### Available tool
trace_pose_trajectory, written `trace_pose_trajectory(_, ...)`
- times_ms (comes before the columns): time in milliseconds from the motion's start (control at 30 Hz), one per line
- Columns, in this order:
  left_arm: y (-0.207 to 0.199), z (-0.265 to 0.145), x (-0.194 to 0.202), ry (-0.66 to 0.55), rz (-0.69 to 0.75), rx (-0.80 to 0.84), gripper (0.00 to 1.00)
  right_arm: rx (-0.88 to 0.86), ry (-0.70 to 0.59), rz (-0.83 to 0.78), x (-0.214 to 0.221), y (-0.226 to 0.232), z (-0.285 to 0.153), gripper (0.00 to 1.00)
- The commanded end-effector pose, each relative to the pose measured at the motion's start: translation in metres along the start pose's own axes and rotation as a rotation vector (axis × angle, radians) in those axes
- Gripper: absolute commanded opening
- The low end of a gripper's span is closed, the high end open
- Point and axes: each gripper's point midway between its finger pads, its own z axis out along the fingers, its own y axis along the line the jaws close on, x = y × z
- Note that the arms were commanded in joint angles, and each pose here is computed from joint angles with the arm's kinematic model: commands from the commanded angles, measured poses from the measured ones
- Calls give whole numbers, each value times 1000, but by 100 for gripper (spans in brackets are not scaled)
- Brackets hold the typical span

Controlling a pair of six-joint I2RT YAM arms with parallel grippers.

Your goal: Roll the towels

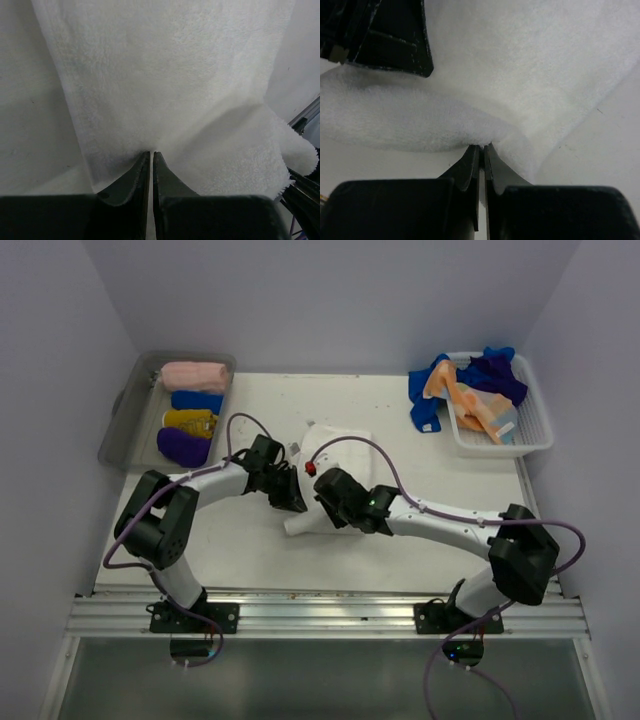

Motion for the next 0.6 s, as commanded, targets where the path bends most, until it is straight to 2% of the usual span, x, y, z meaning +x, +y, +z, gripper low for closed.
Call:
trace_pose_trajectory(0,-4,-3,-7,-2,39,-8,10,-10,-50,32,-33,-3,8,0)
trace_pose_trajectory(267,-8,-12,-13,-22,40,-30,10,1,9,69,-39,-9,35,0)
trace_pose_trajectory(400,-12,-30,-23,-67,46,-75,11,8,53,108,-34,-17,51,0)
trace_pose_trajectory(567,-10,-62,-46,-186,28,-202,22,-1,88,146,-27,-23,64,0)
